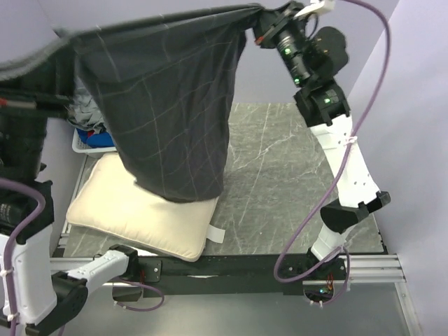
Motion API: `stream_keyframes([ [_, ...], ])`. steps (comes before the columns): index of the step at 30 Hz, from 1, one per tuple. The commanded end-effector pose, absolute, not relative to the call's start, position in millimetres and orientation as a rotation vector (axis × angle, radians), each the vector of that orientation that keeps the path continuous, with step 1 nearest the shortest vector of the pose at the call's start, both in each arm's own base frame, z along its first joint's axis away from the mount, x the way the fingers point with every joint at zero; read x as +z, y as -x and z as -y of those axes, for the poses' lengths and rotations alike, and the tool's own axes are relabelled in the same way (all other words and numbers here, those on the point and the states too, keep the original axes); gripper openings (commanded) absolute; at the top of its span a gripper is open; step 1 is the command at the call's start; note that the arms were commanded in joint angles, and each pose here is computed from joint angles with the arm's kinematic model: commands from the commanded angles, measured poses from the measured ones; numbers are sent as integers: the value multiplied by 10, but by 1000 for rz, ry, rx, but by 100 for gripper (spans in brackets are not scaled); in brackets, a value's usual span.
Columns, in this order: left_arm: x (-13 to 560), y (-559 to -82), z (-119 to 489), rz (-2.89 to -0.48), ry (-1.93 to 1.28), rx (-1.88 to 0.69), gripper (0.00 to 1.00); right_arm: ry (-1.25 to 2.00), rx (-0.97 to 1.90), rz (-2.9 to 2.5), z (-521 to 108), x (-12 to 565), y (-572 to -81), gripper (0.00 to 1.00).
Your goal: Put the pillow into the pillowcase
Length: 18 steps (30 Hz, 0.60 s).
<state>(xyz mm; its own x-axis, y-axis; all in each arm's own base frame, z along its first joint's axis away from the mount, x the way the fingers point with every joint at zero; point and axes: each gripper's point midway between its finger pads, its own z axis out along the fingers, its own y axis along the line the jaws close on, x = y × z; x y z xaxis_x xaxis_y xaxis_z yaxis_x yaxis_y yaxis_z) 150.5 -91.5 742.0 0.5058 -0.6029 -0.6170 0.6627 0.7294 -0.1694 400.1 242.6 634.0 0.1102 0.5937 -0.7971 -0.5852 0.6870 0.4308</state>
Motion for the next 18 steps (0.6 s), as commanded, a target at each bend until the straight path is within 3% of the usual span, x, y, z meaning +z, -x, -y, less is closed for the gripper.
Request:
stream_keyframes([
  [1,7174,-1138,1323,-696,-333,-976,1,-142,854,-1053,-1692,6794,-3869,0],
  [2,6764,-1451,1514,-819,-331,-1079,1,-166,858,-1077,-1580,6672,-3956,0],
  [3,6551,-1504,1618,-865,-356,-1142,1,-197,838,-1196,-1574,6147,-4246,0],
  [5,5968,-1729,1816,-960,-355,-1274,1,-220,888,-1225,-1442,5932,-4177,0],
  [6,5775,-1782,1954,-999,-334,-1335,1,-301,836,-1317,-1179,5437,-4407,0],
  [8,5221,-1996,2287,-1121,-333,-1336,1,-364,845,-1399,-950,5063,-4443,0],
  [13,4150,-1837,3725,-1377,-465,-1550,1,-686,655,-1656,79,3691,-4608,0],
  [15,3973,-1693,4036,-1389,-476,-1642,1,-769,543,-1753,297,3372,-4550,11],
  [16,3681,-1759,4255,-1459,-473,-1648,1,-849,465,-1839,407,3111,-4477,21],
  [17,3632,-1740,4372,-1483,-461,-1684,1,-865,406,-1865,476,3046,-4446,56],
  [18,3523,-1699,4506,-1514,-462,-1706,1,-876,373,-1879,515,3013,-4416,71],
])
